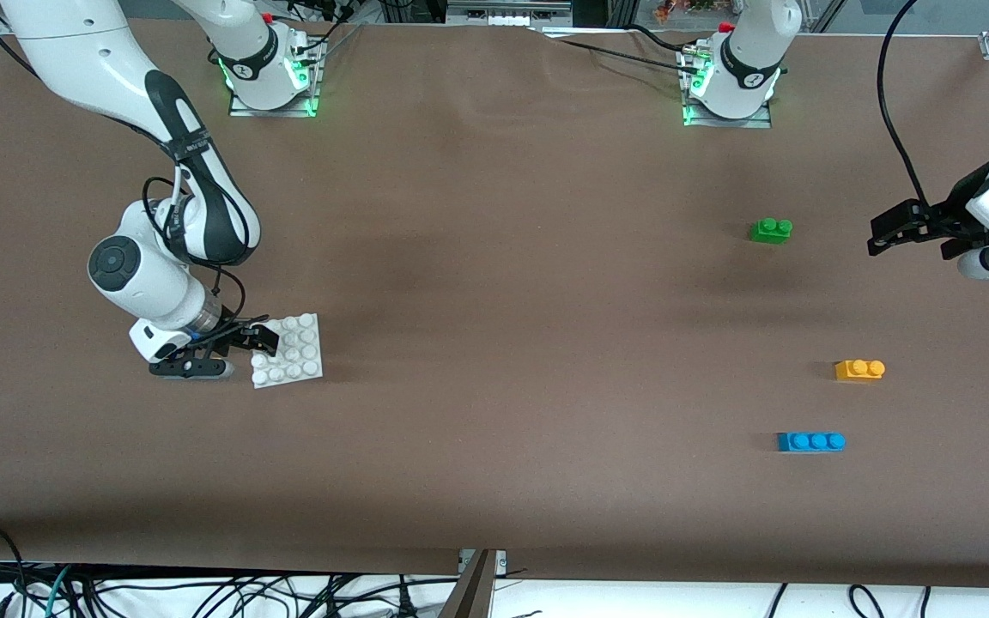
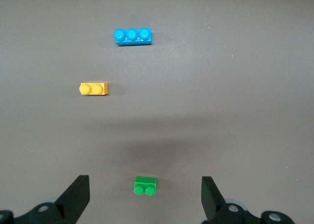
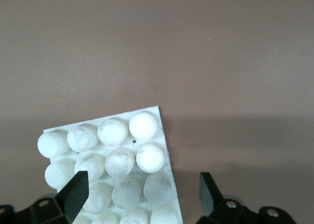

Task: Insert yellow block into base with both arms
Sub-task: 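Reach the right gripper down to the white base plate, then grip the edge of the white base plate with the right gripper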

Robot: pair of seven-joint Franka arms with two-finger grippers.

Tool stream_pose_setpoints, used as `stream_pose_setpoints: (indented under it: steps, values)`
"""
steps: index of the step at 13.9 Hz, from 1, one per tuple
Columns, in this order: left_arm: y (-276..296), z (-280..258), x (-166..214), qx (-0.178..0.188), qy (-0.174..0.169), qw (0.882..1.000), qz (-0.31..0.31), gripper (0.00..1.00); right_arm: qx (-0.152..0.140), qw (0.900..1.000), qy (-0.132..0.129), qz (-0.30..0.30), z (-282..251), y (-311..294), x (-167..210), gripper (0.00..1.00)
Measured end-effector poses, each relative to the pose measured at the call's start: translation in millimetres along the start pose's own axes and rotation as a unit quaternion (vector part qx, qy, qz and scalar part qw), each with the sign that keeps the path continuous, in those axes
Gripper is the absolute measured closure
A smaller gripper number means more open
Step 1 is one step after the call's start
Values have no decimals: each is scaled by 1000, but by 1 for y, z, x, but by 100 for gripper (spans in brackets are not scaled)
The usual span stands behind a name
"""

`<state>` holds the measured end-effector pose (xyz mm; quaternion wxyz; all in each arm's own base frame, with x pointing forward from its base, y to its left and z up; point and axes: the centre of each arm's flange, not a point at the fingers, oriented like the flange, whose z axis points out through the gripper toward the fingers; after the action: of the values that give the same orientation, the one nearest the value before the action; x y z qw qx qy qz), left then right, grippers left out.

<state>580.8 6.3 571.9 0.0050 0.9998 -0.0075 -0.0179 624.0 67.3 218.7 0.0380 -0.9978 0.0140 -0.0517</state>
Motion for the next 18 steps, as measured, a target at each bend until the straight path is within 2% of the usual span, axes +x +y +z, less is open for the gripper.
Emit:
stream_pose_setpoints:
  steps: [14,17,18]
  values:
    - [0,0,0,0,-1,1000,0,0,4,1000,14,8,34,1,-6,0]
    - [0,0,0,0,-1,1000,0,0,5,1000,13,8,35,0,-7,4]
    - [0,0,0,0,-1,1000,0,0,7,1000,14,8,34,-2,-6,10]
